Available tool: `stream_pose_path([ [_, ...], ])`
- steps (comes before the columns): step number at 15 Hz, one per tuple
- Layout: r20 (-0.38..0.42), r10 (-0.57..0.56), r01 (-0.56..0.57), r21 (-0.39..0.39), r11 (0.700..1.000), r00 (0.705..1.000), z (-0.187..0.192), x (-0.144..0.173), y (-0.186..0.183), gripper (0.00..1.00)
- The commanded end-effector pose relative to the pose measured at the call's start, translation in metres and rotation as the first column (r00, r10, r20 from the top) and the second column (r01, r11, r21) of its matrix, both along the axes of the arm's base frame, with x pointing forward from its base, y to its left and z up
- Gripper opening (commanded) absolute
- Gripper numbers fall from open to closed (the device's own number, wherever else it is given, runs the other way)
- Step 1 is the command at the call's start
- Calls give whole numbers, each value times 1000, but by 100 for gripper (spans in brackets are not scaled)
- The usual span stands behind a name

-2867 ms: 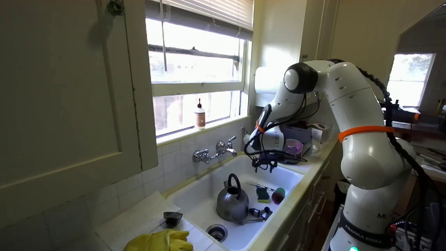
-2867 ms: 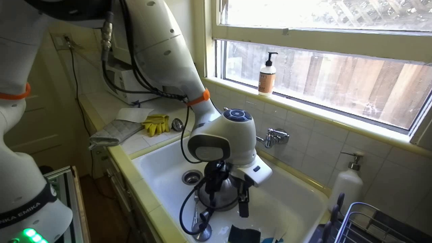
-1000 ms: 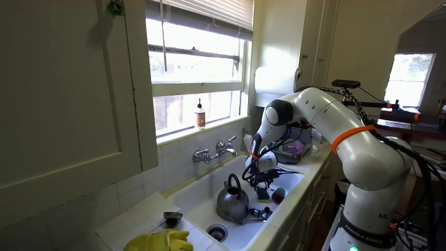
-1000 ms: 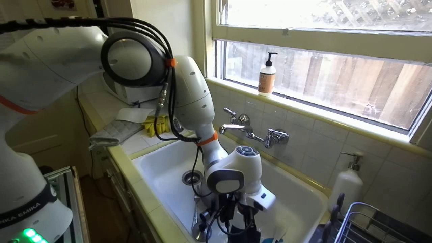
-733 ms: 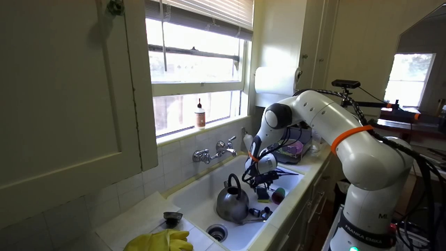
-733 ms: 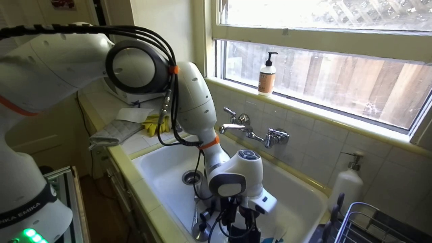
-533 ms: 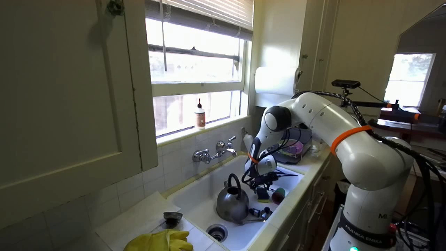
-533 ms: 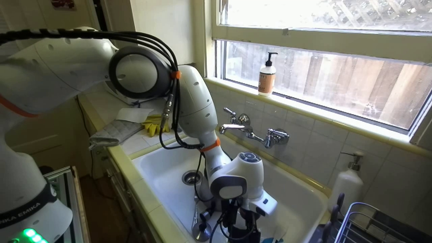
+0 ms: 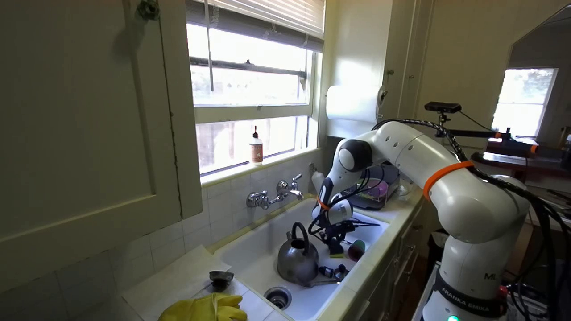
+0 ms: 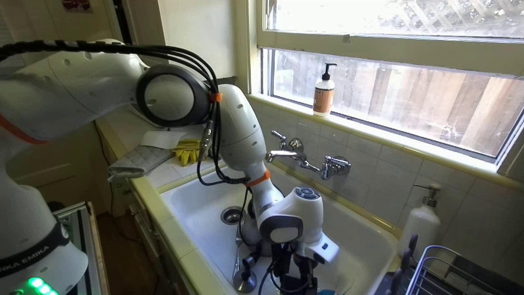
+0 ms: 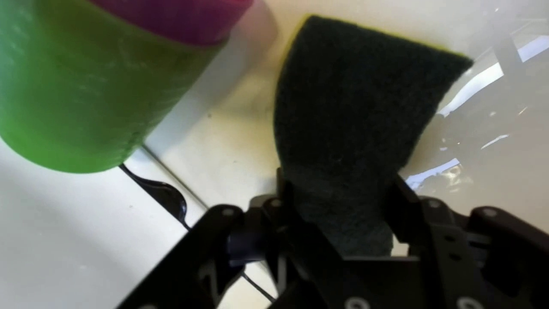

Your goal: Use the sponge to scrub the teapot

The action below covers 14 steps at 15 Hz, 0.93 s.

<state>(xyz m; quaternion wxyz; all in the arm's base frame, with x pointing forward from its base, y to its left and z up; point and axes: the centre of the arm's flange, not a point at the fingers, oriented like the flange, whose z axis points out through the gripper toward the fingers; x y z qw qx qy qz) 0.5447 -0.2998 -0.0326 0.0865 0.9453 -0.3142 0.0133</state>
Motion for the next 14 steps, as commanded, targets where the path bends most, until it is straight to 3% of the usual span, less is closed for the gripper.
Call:
stream_pose_path([
  [1, 25, -34, 34, 15, 999, 999, 19, -3, -6, 20],
  [3, 44, -61, 61, 18, 998, 997, 32, -1, -6, 5],
  [8, 71, -170, 164, 74, 984, 983, 55, 10, 5, 10],
  [14, 114, -274, 253, 170, 952, 955, 59, 25, 41, 4],
])
